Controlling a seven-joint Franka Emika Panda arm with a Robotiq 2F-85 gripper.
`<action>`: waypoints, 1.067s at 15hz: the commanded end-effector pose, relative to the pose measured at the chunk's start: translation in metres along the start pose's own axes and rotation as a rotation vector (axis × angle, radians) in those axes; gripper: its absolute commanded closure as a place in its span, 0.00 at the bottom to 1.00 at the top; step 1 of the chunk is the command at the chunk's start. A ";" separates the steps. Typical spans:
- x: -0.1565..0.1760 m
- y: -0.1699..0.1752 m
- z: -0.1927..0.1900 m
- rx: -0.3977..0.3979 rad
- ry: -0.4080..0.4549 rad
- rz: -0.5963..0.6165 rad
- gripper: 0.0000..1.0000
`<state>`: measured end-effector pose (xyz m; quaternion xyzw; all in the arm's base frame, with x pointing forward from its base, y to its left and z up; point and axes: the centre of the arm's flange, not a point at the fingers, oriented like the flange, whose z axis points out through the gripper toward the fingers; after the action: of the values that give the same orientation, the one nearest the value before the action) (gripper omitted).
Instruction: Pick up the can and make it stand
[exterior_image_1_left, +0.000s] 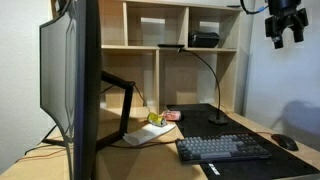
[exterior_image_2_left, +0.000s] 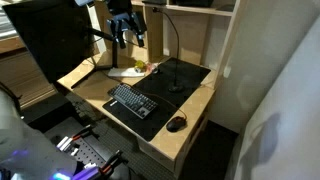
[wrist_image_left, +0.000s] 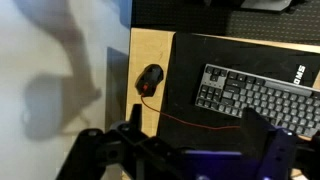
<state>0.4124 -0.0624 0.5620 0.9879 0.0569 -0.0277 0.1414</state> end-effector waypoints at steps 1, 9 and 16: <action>0.000 0.000 0.000 0.000 0.000 0.000 0.00; 0.041 -0.069 0.002 -0.049 0.132 -0.142 0.00; 0.062 -0.209 -0.035 -0.052 0.389 -0.338 0.00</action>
<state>0.4503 0.1545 0.5336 0.9468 0.2491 0.1418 0.1462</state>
